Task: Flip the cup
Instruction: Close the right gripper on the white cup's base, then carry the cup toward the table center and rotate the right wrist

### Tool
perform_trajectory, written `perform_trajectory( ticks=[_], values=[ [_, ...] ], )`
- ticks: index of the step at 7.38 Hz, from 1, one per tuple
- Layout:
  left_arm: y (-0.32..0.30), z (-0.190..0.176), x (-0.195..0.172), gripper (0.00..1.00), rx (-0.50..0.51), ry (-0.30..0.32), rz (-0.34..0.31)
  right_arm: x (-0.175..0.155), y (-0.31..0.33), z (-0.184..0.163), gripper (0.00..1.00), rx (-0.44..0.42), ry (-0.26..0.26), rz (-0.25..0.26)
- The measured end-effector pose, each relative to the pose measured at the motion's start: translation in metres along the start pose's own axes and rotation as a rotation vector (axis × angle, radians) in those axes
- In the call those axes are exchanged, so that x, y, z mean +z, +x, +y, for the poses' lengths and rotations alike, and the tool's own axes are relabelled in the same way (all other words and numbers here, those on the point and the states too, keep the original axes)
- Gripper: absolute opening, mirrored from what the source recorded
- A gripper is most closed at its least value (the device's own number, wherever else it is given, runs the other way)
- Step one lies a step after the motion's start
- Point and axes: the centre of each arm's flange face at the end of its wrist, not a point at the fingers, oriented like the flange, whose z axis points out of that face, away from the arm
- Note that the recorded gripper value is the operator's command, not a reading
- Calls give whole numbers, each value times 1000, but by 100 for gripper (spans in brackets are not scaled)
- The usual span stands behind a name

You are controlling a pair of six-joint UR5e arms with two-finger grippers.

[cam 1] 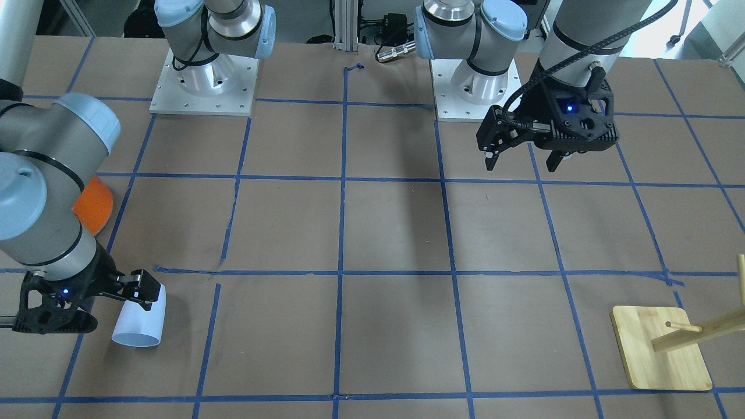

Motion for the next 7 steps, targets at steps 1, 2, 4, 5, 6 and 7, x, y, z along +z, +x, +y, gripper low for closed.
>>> perform_trajectory(
  ticks=[1, 2, 4, 5, 6, 7],
  values=[
    [0, 0, 0, 100, 0, 0, 0, 16, 1, -2, 100, 1, 6, 0],
    [0, 0, 1, 100, 1, -2, 0, 28, 2, -4, 100, 3, 6, 0],
    [1, 1, 1, 100, 2, -3, 0, 46, 5, -5, 100, 8, 6, 0],
    [1, 1, 1, 100, 2, -3, 0, 52, 5, -5, 100, 10, 7, -1],
    [1, 1, 1, 100, 2, -3, 0, 56, 5, -4, 100, 10, 5, -3],
    [1, 1, 1, 100, 2, -3, 0, 61, 4, -2, 100, 11, 0, -5]
  ],
)
